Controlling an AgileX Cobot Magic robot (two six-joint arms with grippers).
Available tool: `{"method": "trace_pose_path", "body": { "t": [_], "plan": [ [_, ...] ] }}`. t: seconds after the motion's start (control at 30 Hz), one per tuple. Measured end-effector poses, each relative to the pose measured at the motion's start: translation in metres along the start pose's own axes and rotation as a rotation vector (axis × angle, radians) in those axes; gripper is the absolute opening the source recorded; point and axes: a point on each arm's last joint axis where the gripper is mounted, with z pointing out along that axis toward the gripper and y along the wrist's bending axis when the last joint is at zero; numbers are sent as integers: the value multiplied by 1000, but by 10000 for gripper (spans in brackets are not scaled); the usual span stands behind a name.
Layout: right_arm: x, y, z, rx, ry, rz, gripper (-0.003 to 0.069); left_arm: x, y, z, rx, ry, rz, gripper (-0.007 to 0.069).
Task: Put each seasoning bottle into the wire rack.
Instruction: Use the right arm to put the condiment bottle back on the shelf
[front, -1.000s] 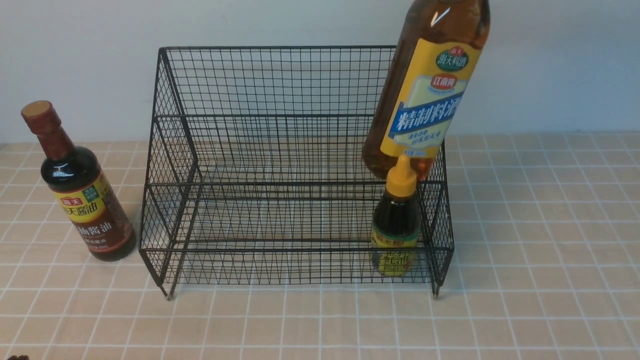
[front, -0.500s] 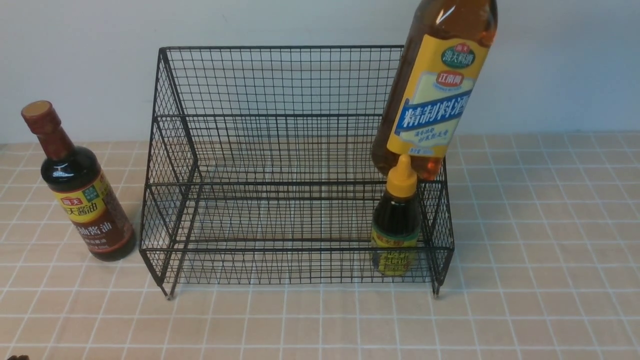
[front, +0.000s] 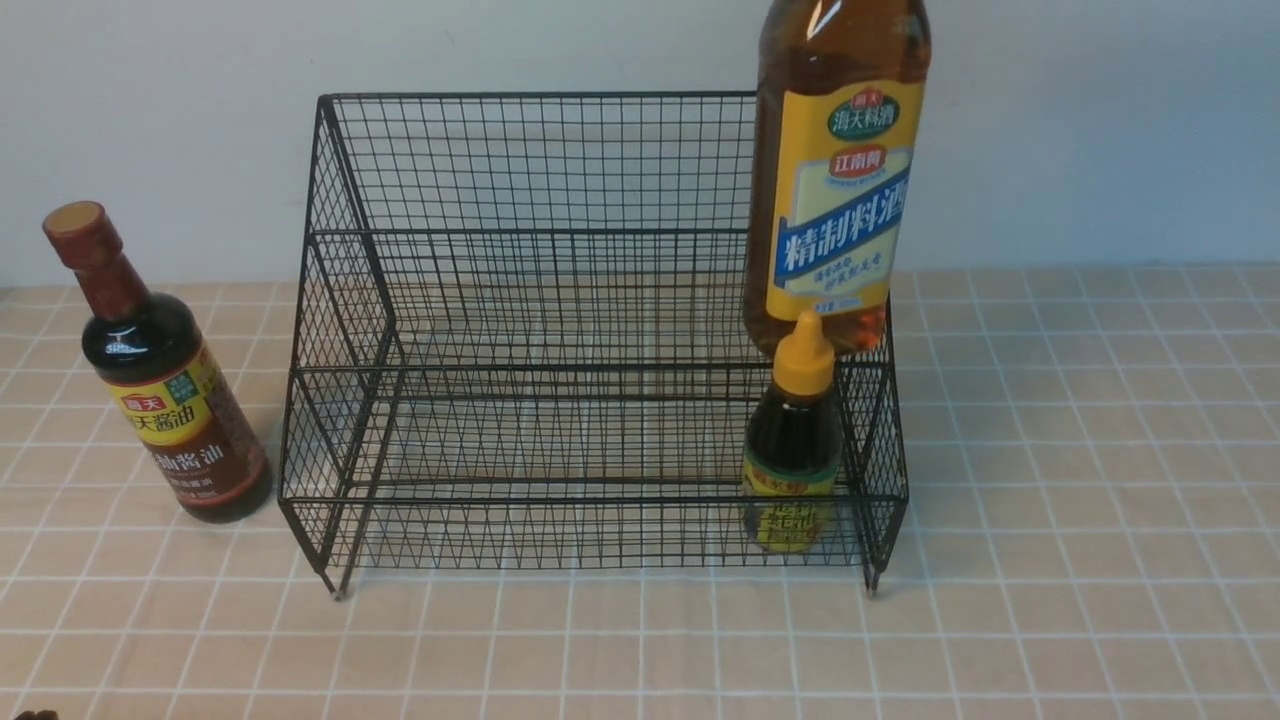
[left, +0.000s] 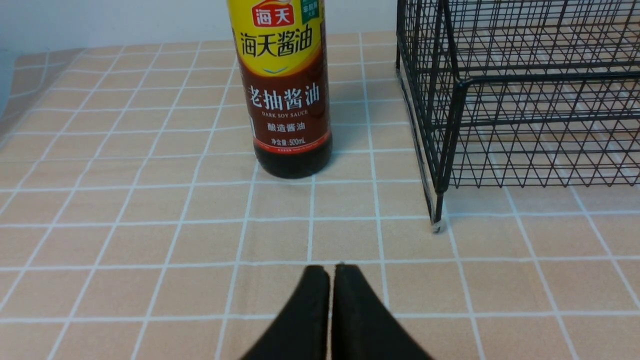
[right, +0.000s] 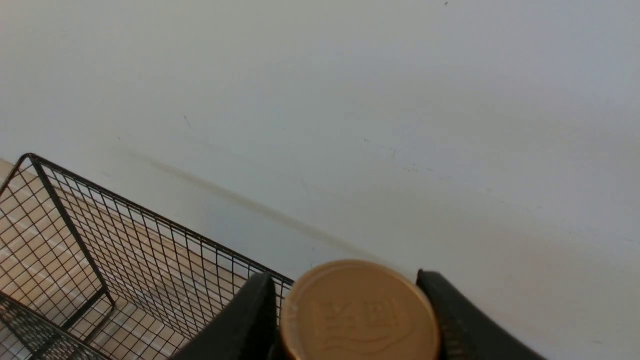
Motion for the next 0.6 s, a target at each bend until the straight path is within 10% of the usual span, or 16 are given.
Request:
{"method": "trace_pose_path", "body": {
  "t": [0.6],
  "plan": [
    [5,-5,0,133,37,181,328,0,0,0,0,0,0,-7]
  ]
}}
